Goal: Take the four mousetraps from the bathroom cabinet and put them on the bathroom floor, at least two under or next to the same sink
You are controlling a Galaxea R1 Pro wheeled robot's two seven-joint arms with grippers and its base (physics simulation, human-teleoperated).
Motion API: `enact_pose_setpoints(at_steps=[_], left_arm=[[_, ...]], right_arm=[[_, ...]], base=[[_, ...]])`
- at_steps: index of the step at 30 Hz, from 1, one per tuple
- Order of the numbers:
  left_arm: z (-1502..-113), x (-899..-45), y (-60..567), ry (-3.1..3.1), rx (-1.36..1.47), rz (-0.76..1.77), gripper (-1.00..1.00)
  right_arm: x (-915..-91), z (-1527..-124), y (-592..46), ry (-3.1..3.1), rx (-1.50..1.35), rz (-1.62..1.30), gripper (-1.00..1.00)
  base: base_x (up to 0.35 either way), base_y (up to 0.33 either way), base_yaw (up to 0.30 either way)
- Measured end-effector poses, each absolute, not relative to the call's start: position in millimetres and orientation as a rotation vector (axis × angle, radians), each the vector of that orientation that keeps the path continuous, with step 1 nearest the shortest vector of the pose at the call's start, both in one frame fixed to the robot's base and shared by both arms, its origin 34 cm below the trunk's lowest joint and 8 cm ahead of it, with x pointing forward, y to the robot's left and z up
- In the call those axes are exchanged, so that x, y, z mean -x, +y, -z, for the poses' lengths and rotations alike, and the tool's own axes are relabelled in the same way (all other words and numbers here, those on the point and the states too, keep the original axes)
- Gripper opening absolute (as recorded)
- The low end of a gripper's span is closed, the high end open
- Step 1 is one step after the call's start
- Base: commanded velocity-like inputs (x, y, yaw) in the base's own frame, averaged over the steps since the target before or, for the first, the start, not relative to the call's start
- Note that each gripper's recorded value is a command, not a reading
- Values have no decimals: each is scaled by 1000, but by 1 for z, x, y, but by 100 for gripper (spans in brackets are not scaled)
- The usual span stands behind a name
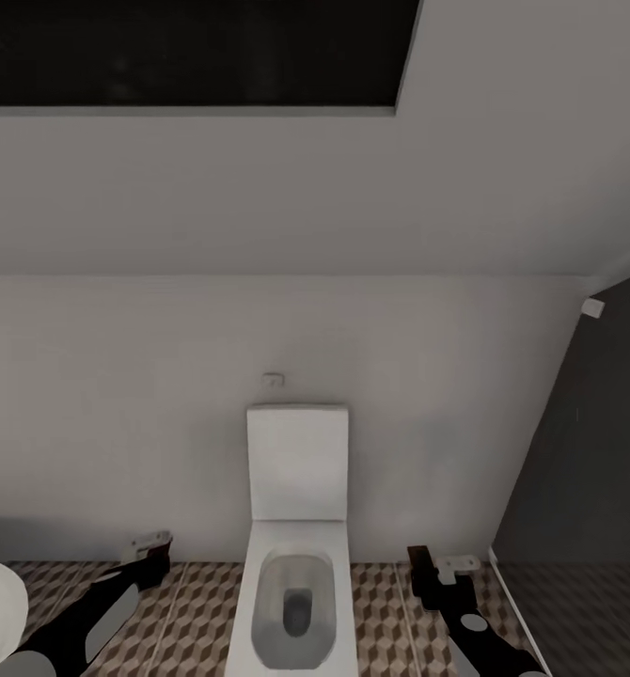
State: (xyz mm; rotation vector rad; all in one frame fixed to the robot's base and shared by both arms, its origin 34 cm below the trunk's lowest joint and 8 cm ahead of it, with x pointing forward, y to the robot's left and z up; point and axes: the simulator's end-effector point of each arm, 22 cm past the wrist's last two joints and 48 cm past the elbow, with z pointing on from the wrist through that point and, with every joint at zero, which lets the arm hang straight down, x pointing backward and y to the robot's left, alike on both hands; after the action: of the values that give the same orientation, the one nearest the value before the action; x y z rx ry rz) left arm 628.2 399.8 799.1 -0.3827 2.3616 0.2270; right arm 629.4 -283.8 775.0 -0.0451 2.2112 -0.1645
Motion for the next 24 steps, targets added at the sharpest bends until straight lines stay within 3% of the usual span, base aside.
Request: enact_pose_setpoints(at_steps=[24], left_arm=[[-796, -626, 396, 2371, 383, -225, -100]], right_arm=[[-623, -765, -298, 2284, 15, 71, -100]], base=[[34, -4, 0]])
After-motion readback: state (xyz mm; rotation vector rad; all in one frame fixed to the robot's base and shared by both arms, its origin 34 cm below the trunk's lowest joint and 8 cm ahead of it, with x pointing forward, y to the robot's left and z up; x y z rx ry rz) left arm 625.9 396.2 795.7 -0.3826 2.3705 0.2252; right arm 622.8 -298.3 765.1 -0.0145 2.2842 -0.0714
